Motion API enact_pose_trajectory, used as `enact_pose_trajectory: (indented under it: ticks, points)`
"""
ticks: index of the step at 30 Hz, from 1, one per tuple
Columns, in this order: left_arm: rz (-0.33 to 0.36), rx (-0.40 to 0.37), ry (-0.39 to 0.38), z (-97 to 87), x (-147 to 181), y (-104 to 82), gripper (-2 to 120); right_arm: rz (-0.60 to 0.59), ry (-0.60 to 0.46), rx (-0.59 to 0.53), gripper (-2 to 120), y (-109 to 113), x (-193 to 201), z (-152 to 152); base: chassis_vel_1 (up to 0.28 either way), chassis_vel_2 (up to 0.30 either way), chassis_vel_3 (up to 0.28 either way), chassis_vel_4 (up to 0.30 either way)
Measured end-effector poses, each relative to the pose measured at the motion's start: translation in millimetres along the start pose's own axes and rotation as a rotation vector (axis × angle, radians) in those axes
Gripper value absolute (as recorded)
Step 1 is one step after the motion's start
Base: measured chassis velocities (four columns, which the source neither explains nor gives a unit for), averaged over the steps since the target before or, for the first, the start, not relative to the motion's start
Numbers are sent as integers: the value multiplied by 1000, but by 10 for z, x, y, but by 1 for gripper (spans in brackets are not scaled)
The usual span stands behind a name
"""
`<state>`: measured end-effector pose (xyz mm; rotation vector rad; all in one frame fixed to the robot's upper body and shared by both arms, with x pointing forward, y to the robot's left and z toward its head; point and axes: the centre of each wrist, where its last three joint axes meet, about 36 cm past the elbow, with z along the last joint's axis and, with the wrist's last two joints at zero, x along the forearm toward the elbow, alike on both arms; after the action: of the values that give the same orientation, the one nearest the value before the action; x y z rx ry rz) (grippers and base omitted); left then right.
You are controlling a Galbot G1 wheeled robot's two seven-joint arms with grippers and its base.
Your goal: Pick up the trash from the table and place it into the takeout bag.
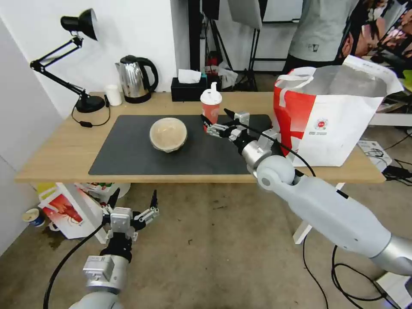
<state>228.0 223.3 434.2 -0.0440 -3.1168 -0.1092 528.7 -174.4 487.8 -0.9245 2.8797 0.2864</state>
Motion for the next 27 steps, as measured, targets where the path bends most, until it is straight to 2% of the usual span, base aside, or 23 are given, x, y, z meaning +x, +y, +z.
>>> enact_pose_trajectory:
  ticks: [14,27]
  points:
    - [0,0,0,0,0,0,100,27,26,36,100,-56,-75,96,0,0,0,0]
    - [0,0,0,0,0,0,100,109,38,76,100,-147,-69,74,0,0,0,0]
